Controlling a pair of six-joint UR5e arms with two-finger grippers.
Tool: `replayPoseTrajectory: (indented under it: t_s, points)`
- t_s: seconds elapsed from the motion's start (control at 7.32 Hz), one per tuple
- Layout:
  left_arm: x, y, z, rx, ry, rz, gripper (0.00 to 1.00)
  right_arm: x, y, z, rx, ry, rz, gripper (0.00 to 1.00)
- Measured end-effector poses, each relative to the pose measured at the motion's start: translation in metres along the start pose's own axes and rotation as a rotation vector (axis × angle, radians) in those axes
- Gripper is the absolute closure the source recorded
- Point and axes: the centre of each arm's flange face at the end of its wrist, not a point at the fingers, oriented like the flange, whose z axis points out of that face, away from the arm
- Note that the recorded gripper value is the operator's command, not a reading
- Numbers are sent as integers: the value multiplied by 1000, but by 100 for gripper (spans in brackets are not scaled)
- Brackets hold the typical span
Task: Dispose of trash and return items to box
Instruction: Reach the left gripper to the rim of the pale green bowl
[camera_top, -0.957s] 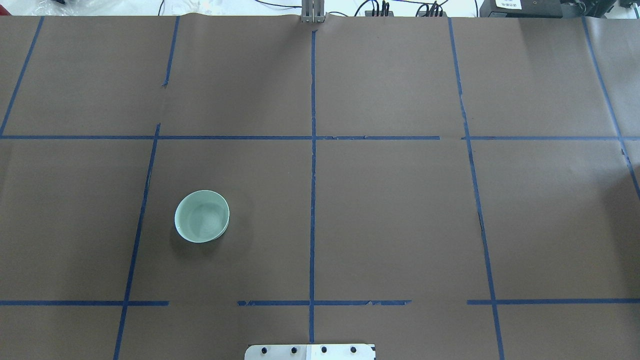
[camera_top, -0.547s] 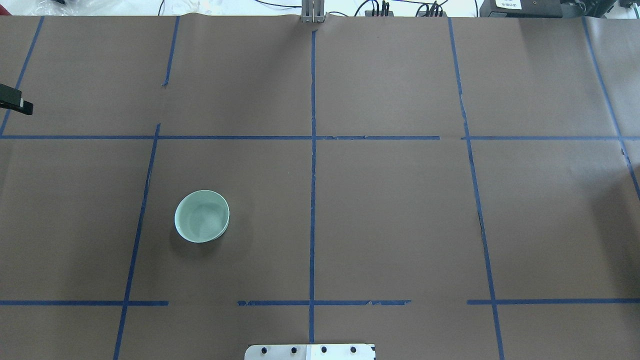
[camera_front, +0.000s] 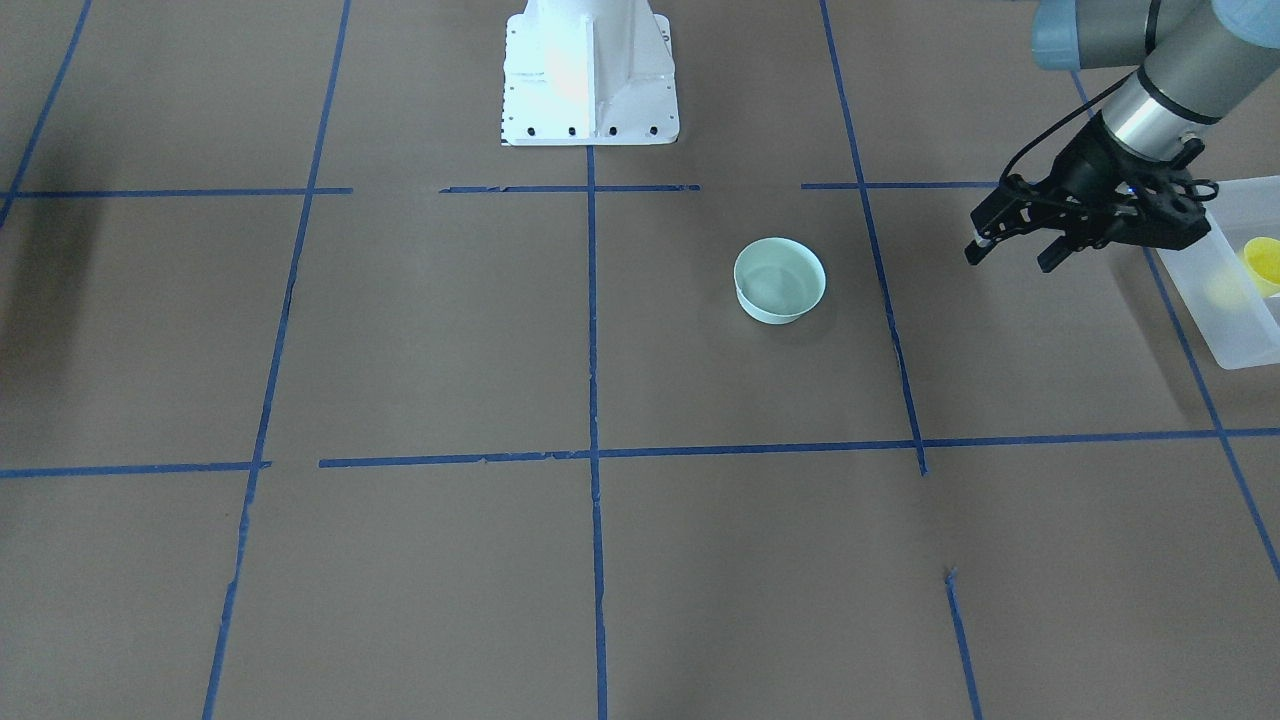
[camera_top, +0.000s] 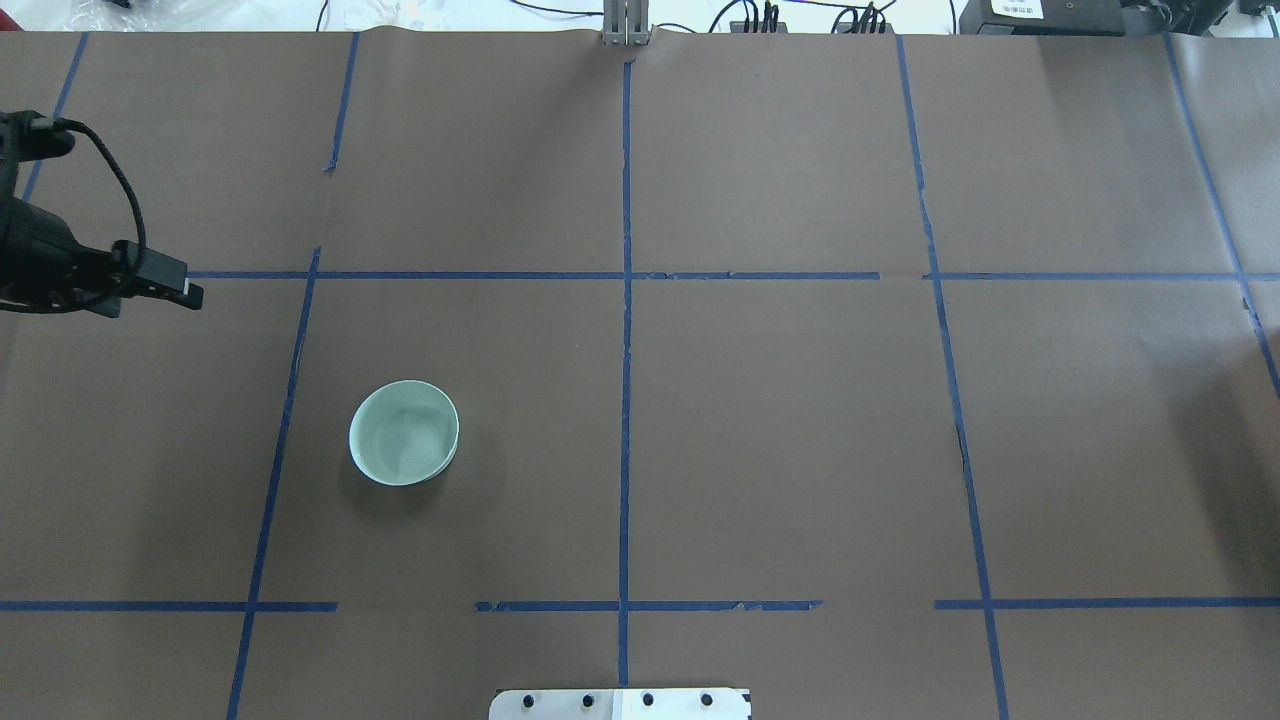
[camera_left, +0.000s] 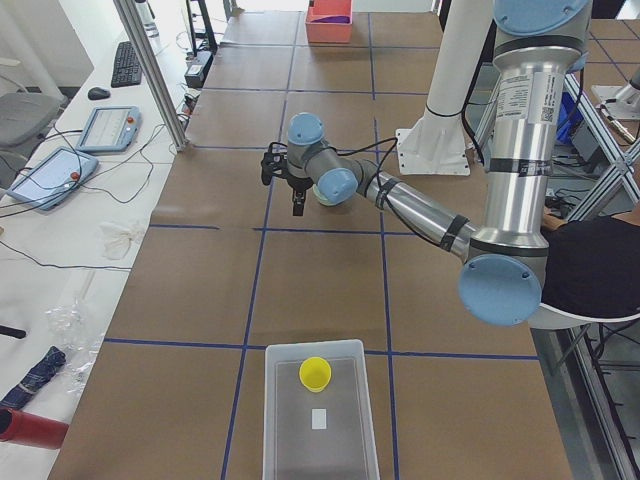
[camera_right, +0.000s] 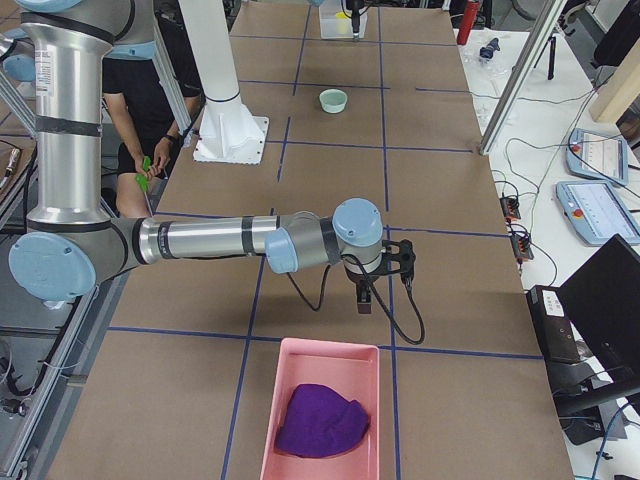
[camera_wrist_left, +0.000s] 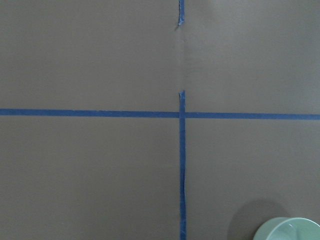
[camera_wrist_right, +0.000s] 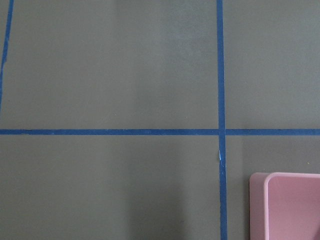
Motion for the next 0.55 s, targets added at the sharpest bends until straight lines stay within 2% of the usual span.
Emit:
replayPoseTrajectory:
  t_s: [0.27, 0.55]
  points:
    - [49, 16, 48, -6, -3, -39, 0, 15, -20, 17, -26, 10, -30, 0]
    - [85, 43, 95, -19, -30, -72, 0, 30, -19, 27, -48, 5, -42, 0]
